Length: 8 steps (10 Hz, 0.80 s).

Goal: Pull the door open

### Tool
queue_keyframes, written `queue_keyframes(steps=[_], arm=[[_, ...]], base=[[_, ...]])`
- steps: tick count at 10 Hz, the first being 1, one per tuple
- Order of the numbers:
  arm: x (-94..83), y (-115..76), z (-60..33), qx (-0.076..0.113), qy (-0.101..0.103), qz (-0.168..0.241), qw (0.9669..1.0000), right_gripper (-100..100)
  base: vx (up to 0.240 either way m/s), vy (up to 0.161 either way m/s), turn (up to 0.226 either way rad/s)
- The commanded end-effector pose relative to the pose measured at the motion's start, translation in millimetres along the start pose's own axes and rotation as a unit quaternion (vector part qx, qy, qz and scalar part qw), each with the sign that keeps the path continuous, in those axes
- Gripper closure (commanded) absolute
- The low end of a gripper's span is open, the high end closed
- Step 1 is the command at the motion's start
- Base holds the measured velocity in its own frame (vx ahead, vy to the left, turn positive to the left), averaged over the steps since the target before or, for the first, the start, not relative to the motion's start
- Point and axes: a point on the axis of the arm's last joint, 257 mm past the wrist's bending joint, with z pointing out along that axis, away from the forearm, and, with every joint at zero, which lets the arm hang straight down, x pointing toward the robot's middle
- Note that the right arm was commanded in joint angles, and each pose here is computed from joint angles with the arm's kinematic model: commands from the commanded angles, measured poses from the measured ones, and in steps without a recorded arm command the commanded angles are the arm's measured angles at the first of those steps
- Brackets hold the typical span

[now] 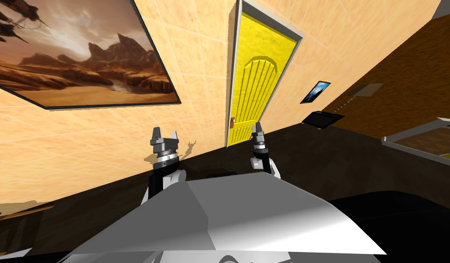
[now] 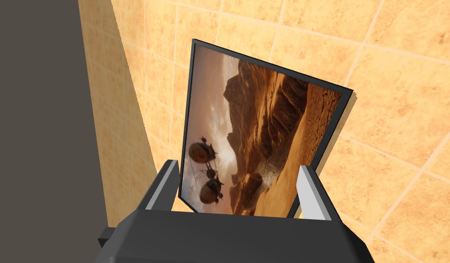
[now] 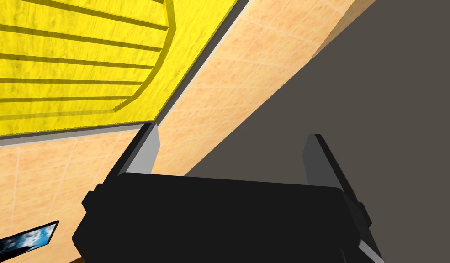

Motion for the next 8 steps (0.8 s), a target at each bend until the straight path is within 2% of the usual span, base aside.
queue_keyframes(steps=[1,5,8], arm=[[9.4,-15.0,-1.2,0.008,0.016,-0.021,0.9996,-100],[27.2,-48.4,-5.6,0.027,0.049,-0.063,0.9965,-100],[42.6,-78.6,-8.8,0.038,0.082,-0.109,0.9899,-100]], base=[[0.089,0.001,0.002],[0.078,0.001,0.002],[0.090,0.000,0.002]])
